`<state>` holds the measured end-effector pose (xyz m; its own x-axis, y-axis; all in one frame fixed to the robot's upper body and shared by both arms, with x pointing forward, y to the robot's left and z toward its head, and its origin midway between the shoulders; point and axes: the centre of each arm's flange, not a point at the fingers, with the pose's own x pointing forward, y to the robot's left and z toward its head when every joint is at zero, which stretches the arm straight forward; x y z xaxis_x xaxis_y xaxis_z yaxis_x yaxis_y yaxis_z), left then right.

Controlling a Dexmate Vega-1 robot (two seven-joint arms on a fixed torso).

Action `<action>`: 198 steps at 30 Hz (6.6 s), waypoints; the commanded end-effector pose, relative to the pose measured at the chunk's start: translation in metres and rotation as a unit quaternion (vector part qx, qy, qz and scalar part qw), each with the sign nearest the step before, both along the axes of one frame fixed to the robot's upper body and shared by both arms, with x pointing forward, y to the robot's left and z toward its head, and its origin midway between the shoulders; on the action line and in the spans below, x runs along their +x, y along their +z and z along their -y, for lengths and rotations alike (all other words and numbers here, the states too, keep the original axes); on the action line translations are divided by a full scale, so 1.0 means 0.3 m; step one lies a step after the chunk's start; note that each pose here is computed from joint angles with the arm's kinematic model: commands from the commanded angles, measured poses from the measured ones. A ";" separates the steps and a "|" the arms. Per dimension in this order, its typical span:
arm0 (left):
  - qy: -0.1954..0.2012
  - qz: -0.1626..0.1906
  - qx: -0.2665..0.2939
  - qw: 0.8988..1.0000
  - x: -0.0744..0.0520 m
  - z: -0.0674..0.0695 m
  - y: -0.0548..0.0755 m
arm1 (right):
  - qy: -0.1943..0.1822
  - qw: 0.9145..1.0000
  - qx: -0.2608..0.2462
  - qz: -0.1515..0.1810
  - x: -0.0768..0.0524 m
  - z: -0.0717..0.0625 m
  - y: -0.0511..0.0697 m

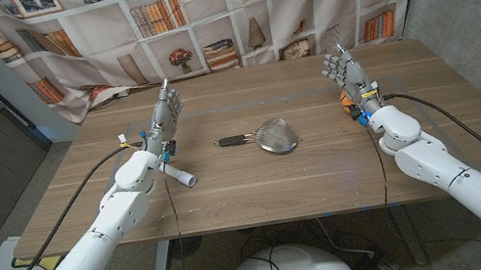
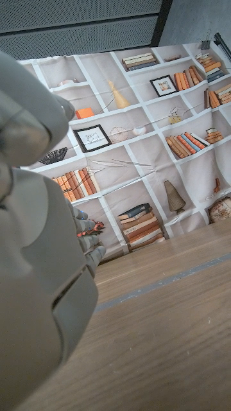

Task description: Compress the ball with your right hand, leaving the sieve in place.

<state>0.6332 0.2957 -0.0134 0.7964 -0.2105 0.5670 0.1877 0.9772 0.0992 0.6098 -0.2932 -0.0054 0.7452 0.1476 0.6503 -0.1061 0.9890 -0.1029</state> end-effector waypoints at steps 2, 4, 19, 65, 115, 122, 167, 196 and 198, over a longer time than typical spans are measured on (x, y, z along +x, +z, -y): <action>-0.009 0.000 0.004 1.000 0.000 0.019 -0.005 | -0.032 0.999 -0.030 0.021 -0.066 0.014 0.029; -0.011 -0.001 0.004 1.000 0.001 0.023 -0.010 | -0.040 0.998 -0.036 0.022 -0.073 0.018 0.032; -0.006 -0.003 0.002 1.000 -0.009 0.018 -0.027 | -0.104 0.988 -0.102 0.043 -0.108 0.009 0.062; -0.008 0.001 0.006 1.000 -0.030 0.023 -0.036 | -0.315 0.909 -0.268 0.050 -0.173 0.103 0.129; -0.004 -0.001 0.007 1.000 -0.030 0.009 -0.041 | -0.384 0.825 -0.411 -0.058 -0.094 0.115 0.166; -0.002 0.000 0.005 1.000 -0.032 0.003 -0.041 | -0.386 0.814 -0.426 -0.079 -0.086 0.112 0.152; -0.006 -0.012 0.005 1.000 -0.017 0.004 -0.061 | -0.363 0.793 -0.461 -0.167 0.014 0.114 0.065; -0.009 -0.020 0.005 1.000 -0.011 0.011 -0.062 | -0.361 0.787 -0.474 -0.163 0.054 0.101 0.043; -0.010 -0.020 0.004 1.000 -0.011 0.011 -0.063 | -0.360 0.786 -0.477 -0.160 0.054 0.097 0.043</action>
<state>0.6296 0.2938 -0.0333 0.8148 -0.2270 0.5334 0.2047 0.9735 0.1016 0.6246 -0.3255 0.0072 0.9663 -0.0978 0.2379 0.2569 0.3187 -0.9124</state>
